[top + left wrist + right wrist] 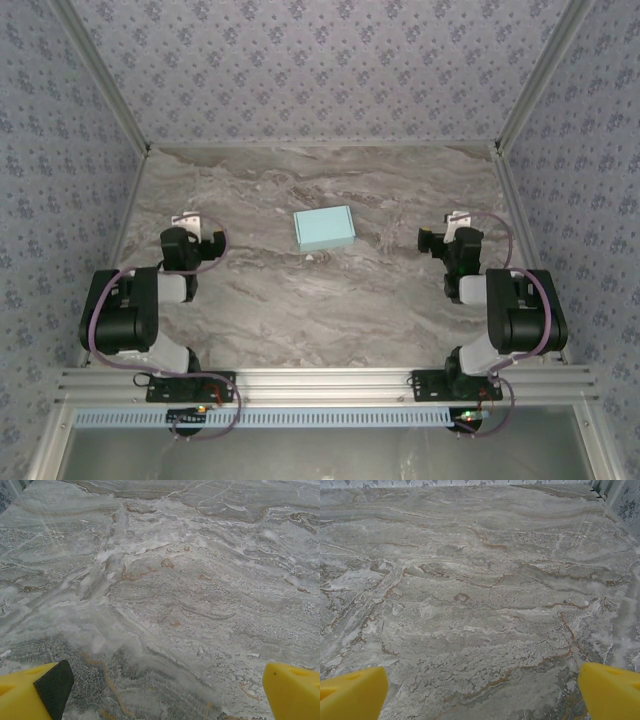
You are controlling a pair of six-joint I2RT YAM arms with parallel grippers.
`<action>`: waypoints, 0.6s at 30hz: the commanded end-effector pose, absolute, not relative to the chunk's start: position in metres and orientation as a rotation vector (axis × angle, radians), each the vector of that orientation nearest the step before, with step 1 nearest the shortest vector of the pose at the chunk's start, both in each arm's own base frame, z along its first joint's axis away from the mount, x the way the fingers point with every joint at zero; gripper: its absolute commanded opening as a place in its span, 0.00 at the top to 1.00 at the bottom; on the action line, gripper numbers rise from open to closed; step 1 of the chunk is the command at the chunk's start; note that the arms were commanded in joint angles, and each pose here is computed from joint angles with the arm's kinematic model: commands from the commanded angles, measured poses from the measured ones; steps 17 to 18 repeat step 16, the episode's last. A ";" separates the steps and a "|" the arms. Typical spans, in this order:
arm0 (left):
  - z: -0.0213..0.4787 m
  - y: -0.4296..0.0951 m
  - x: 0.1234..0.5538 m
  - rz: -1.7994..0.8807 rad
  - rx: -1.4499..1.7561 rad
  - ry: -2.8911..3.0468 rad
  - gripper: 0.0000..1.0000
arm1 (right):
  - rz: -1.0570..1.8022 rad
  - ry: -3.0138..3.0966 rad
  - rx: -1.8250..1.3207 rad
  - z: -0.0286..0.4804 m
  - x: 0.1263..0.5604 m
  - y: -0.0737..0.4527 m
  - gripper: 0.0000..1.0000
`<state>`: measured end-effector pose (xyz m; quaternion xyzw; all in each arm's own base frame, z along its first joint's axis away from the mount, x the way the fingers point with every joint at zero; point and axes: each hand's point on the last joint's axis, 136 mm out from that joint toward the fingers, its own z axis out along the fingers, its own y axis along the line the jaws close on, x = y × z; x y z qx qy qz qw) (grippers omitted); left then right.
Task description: Fold the paper box
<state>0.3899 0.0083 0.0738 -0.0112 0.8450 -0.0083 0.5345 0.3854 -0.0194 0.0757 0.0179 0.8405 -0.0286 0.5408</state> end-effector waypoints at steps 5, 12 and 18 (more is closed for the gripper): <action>0.088 0.008 0.398 -0.015 -0.033 1.967 0.01 | -0.066 1.984 0.024 0.082 0.390 -0.017 0.00; 0.088 0.008 0.398 -0.015 -0.031 1.967 0.01 | -0.066 1.983 0.003 0.083 0.391 -0.013 0.00; 0.088 0.008 0.398 -0.015 -0.033 1.967 0.01 | -0.058 1.984 0.005 0.082 0.391 -0.013 0.00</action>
